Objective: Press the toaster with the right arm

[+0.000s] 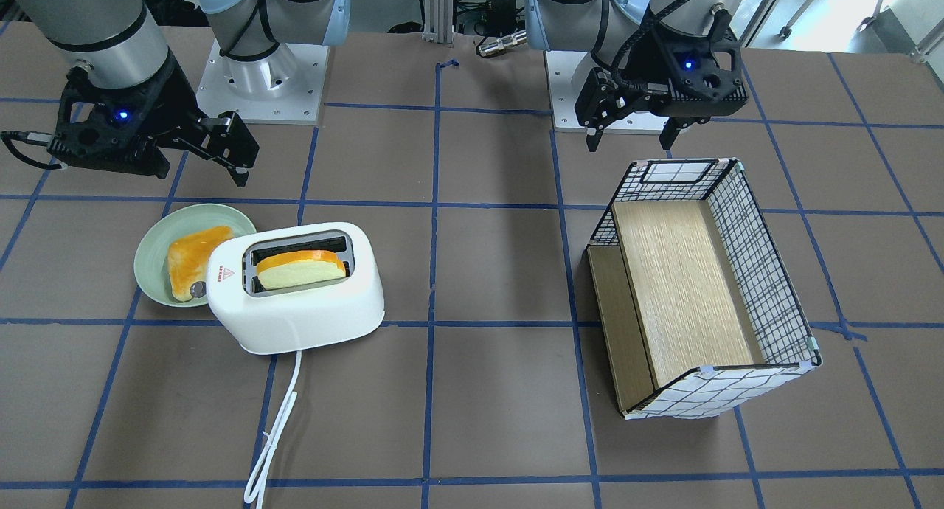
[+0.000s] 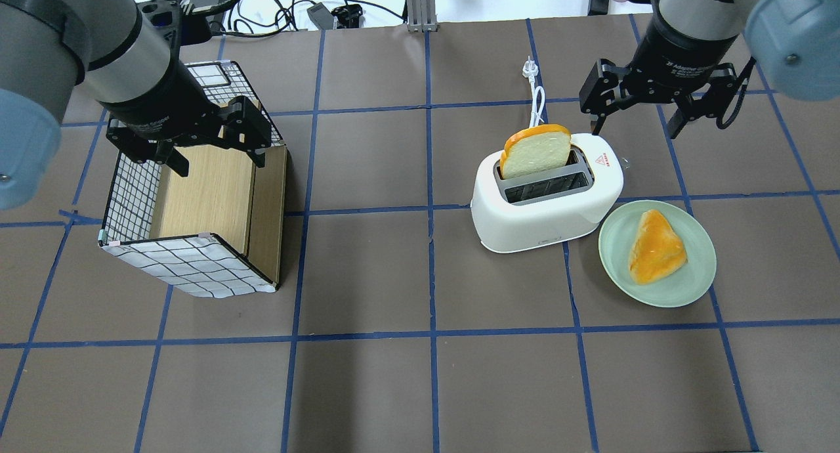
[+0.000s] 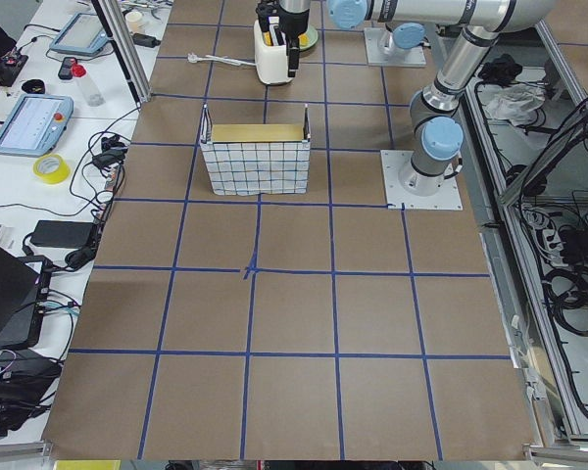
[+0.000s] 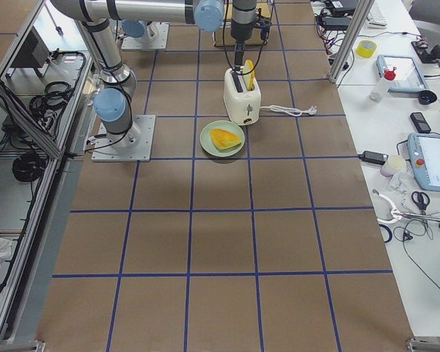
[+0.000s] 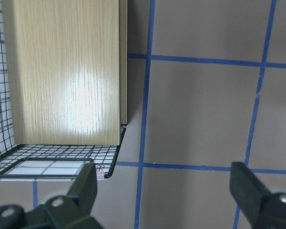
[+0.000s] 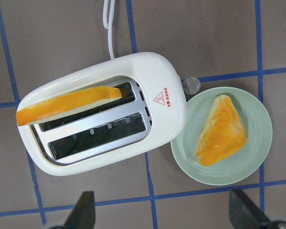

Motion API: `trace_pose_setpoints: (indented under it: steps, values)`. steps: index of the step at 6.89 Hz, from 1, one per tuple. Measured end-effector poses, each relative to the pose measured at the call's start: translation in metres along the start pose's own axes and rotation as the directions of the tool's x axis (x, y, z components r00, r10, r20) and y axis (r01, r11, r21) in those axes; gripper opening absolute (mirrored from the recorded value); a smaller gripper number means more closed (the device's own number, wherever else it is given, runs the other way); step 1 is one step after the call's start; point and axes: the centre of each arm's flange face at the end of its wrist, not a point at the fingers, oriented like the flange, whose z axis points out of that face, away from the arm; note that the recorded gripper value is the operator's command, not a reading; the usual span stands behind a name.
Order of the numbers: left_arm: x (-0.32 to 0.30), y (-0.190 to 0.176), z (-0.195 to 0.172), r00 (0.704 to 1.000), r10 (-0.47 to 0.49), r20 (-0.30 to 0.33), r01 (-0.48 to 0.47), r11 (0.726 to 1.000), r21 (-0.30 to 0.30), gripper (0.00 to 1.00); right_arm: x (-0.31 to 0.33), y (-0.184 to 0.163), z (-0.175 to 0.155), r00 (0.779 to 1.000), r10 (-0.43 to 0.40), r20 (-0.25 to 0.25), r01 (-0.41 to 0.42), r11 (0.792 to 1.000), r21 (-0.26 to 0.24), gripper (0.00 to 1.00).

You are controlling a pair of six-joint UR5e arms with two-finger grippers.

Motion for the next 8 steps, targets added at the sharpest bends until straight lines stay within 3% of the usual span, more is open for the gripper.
trace_pose_setpoints:
  steps: [5, 6, 7, 8]
  values:
    - [0.0, 0.0, 0.0, 1.0, 0.0, 0.001, 0.0, 1.0, 0.0, 1.0, 0.009, -0.004, -0.001, 1.0, 0.016, 0.017, -0.016, 1.0, 0.002, 0.97]
    - [0.0, 0.0, 0.0, 1.0, 0.0, 0.001, 0.0, 1.0, 0.0, 1.0, 0.026, -0.012, -0.001, 0.998, 0.039, 0.044, -0.04, 0.999, 0.012, 0.78]
    - [0.0, 0.0, 0.0, 1.0, 0.0, 0.0, 0.0, 1.0, -0.001, 1.0, 0.048, -0.021, -0.001, 0.994, 0.055, 0.09, -0.057, 0.998, 0.029, 0.36]
    - [0.0, 0.0, 0.0, 1.0, 0.0, 0.0, 0.0, 1.0, -0.001, 1.0, 0.065, -0.028, 0.003, 0.991, 0.044, 0.128, -0.049, 0.998, 0.035, 0.1]
